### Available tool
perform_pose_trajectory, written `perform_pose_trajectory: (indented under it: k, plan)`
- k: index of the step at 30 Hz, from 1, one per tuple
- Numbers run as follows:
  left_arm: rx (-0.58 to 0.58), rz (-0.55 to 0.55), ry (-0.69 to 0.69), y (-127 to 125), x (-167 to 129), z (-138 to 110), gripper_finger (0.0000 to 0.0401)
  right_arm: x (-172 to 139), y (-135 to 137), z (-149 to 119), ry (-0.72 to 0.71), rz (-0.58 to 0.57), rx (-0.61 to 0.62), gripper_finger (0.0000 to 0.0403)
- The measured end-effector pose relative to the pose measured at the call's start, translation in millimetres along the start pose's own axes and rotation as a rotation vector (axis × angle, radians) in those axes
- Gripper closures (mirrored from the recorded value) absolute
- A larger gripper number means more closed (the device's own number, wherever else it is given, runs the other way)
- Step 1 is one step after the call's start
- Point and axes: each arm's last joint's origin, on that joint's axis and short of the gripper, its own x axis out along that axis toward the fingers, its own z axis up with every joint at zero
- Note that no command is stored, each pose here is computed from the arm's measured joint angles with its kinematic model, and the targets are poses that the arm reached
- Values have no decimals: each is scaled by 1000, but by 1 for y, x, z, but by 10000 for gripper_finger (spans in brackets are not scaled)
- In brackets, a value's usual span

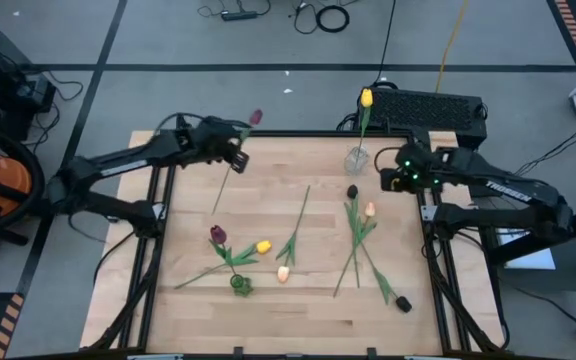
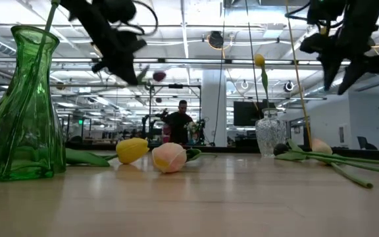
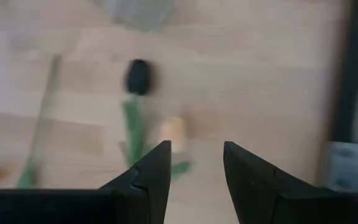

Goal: Sort flowers into vase by color
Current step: Put the dark red flower into the green vase

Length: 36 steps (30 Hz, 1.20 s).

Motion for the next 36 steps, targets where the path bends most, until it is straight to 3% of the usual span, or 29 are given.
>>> perform_pose_trajectory:
  k: [8,15,25,32,36]
  plan:
    - [22,-56,-218,16,-67,5,397,12,35,-26,-56,280,-80,266]
    - [28,-161,-376,25,-114,0,398,10,48,-67,-170,305,-108,287]
    - [-27,-535,-602,14,-172,-7,398,25,59,-119,-151,281,-195,307]
    - [-95,-603,-712,-5,-199,-8,398,26,56,-141,-130,281,-272,308]
    - [-76,-629,-775,-21,-218,2,398,23,53,-150,-105,298,-309,308]
